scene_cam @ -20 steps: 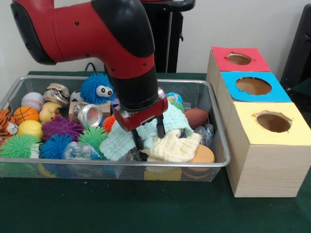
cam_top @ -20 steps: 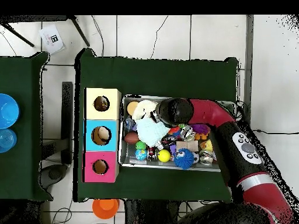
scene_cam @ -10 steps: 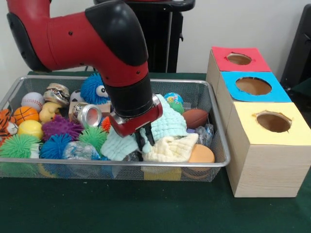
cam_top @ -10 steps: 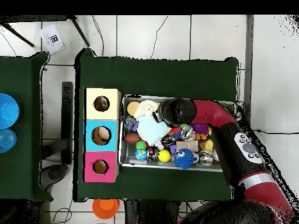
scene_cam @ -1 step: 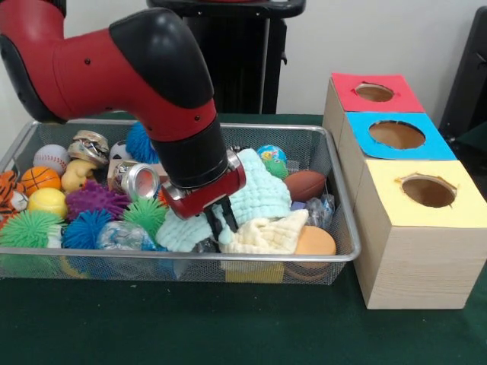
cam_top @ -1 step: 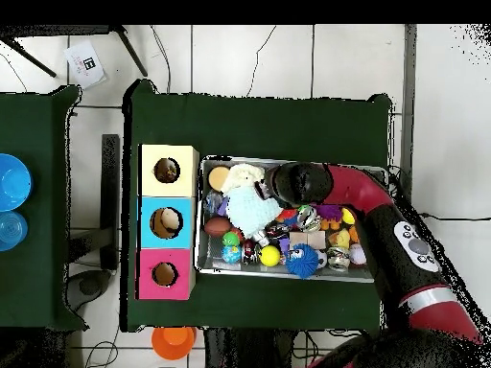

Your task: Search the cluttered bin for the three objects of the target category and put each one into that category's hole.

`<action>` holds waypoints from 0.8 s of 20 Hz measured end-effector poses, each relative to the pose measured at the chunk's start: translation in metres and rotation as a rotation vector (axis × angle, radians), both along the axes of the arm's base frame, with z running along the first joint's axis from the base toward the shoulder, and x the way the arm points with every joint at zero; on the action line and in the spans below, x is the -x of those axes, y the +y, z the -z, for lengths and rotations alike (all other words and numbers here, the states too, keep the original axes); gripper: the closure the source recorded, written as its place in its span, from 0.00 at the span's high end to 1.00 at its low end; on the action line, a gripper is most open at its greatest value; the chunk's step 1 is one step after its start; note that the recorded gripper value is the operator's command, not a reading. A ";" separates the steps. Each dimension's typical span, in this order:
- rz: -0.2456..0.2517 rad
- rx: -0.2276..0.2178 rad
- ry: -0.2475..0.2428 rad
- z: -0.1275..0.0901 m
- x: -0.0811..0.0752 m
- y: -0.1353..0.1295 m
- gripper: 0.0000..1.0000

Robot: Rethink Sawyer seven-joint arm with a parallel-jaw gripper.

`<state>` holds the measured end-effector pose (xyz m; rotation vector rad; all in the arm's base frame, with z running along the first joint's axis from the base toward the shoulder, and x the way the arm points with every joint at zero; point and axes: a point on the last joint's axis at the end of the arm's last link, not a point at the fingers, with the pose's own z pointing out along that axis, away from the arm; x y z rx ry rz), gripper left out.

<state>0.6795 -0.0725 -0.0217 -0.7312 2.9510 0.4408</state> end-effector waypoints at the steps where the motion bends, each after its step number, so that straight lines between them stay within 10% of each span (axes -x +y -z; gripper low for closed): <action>1: 0.000 -0.005 -0.001 -0.002 0.001 -0.001 0.00; 16: -0.018 -0.038 0.009 -0.132 0.043 -0.021 0.00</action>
